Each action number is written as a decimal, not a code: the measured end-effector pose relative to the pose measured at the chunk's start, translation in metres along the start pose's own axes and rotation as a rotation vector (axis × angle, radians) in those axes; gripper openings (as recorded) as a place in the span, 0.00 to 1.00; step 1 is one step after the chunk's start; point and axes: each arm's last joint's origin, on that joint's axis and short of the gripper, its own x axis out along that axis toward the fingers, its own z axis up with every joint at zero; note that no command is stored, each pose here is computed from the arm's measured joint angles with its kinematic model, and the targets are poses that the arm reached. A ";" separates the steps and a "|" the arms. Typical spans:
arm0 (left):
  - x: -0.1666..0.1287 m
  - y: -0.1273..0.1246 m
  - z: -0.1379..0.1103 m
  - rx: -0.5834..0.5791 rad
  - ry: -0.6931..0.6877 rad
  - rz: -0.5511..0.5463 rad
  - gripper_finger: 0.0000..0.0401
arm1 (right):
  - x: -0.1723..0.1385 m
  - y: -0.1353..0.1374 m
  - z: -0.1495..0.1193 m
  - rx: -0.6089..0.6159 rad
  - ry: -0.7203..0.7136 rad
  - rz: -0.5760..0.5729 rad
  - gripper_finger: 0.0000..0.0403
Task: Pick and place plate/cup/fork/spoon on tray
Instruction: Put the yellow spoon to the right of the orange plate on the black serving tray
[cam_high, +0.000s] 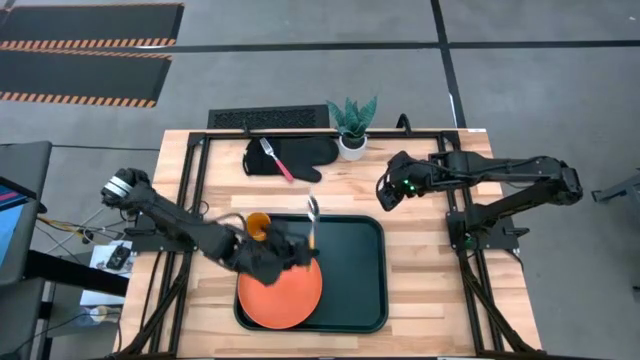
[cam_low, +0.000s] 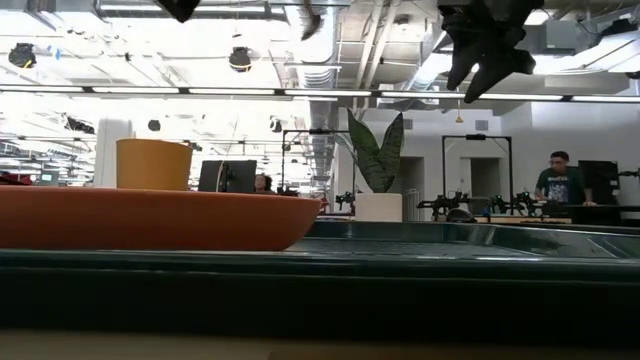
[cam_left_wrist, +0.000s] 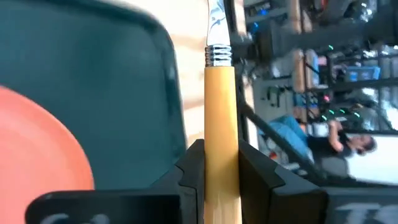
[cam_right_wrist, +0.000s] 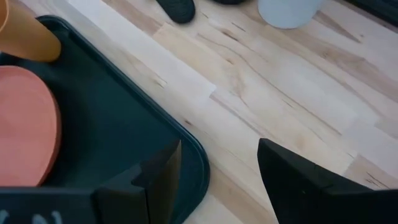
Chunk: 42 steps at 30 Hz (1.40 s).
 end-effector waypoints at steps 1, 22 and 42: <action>0.006 0.000 -0.008 -0.010 0.013 -0.008 0.12 | 0.000 0.001 -0.001 -0.004 0.001 0.002 0.59; 0.142 -0.025 -0.052 0.185 0.106 0.338 0.13 | -0.003 -0.002 -0.009 -0.067 0.056 -0.034 0.59; 0.205 0.014 -0.090 0.131 0.247 0.301 0.12 | -0.058 -0.036 -0.021 0.042 -0.034 0.048 0.59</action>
